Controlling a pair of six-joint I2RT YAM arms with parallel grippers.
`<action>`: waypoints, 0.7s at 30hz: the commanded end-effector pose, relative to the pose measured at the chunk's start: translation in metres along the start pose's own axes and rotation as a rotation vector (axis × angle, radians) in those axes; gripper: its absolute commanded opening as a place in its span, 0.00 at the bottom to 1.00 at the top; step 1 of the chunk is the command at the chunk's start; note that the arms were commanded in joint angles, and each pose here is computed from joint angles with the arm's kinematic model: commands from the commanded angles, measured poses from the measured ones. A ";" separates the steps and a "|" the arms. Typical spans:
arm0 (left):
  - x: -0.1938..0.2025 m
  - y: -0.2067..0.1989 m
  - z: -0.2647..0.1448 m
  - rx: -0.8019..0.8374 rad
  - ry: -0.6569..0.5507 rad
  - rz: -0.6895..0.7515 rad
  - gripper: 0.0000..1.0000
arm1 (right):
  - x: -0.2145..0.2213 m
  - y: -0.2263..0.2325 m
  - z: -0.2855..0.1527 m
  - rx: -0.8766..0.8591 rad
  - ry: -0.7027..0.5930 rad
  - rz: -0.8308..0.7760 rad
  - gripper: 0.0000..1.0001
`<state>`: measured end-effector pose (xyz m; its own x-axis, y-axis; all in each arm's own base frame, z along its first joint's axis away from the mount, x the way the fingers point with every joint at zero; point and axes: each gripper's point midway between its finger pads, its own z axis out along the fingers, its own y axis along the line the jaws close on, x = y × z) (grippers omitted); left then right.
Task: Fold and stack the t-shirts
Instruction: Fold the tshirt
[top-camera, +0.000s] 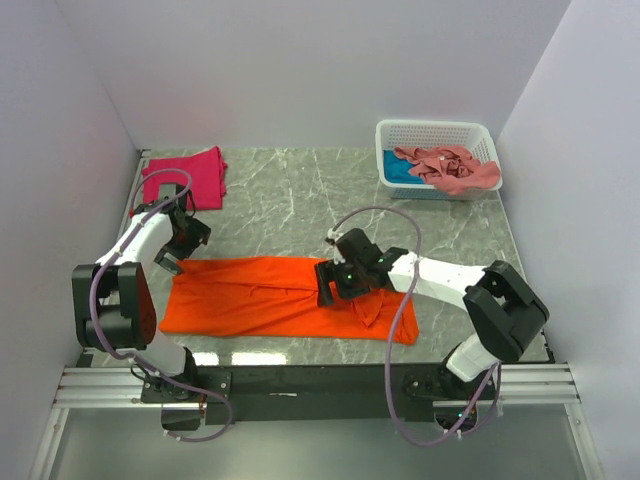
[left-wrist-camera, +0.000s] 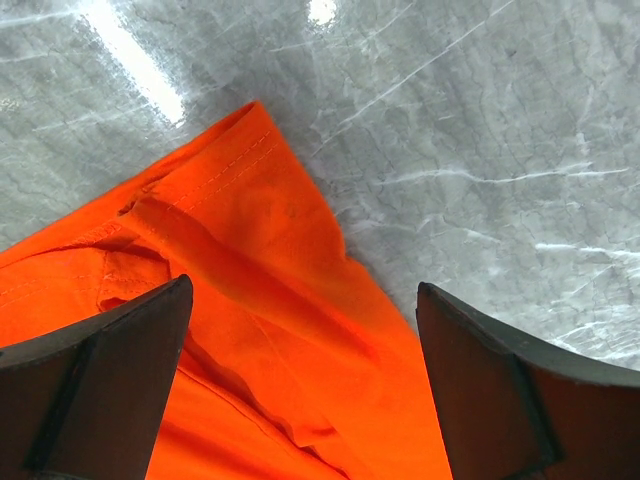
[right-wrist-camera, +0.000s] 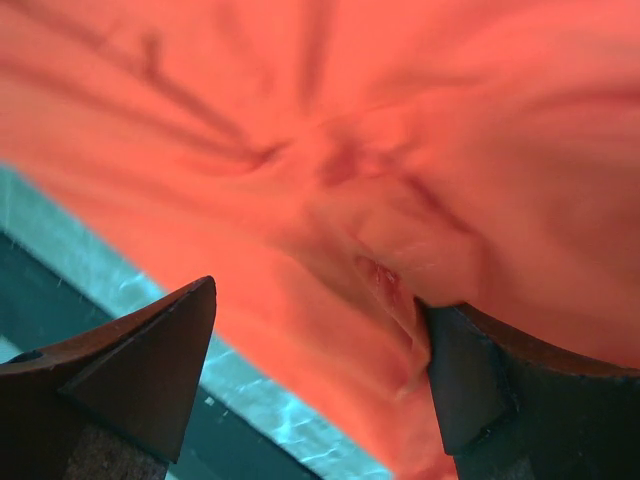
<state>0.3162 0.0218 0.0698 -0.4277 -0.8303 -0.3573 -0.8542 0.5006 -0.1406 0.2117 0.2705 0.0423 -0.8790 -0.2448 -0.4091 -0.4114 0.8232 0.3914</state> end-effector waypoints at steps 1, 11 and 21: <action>-0.011 -0.004 -0.008 0.021 -0.034 0.009 1.00 | -0.003 0.032 -0.014 -0.084 -0.049 -0.078 0.87; -0.014 -0.007 -0.012 0.030 -0.041 0.006 0.99 | 0.017 0.072 -0.045 -0.177 -0.077 -0.149 0.86; -0.016 -0.042 -0.022 0.147 -0.030 0.011 0.99 | -0.019 0.025 -0.077 -0.097 -0.236 0.094 0.87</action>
<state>0.3283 0.0209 0.0810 -0.4154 -0.8307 -0.3706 -0.8461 0.5025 -0.1780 0.1825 0.2763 0.1212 -0.8125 -0.1642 -0.5594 -0.4721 0.7481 0.4662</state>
